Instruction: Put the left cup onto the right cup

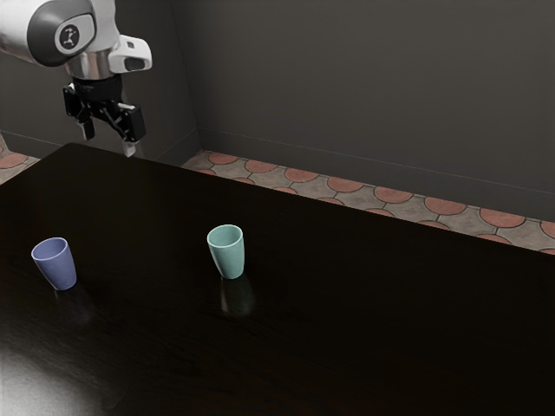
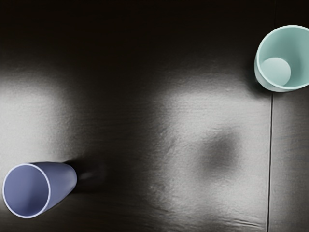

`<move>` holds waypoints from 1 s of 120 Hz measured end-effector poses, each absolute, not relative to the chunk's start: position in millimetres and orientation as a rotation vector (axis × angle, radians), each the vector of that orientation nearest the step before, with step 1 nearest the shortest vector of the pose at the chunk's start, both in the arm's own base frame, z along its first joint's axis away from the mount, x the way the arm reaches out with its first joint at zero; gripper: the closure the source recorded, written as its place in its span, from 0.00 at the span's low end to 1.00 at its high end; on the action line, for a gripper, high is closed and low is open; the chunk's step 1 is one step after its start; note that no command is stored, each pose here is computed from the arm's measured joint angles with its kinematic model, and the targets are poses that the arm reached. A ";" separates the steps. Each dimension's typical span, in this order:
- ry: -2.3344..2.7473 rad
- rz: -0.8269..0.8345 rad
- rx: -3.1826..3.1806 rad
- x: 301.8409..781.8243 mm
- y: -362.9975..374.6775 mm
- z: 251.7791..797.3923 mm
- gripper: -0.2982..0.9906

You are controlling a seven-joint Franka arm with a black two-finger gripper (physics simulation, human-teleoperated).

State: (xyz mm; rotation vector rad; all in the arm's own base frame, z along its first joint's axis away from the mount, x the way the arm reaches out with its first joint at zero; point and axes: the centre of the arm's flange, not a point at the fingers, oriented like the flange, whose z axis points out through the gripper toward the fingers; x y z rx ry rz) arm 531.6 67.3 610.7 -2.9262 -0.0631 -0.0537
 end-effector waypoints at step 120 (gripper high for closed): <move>-0.296 0.189 -2.993 499.4 136.4 513.5 0.23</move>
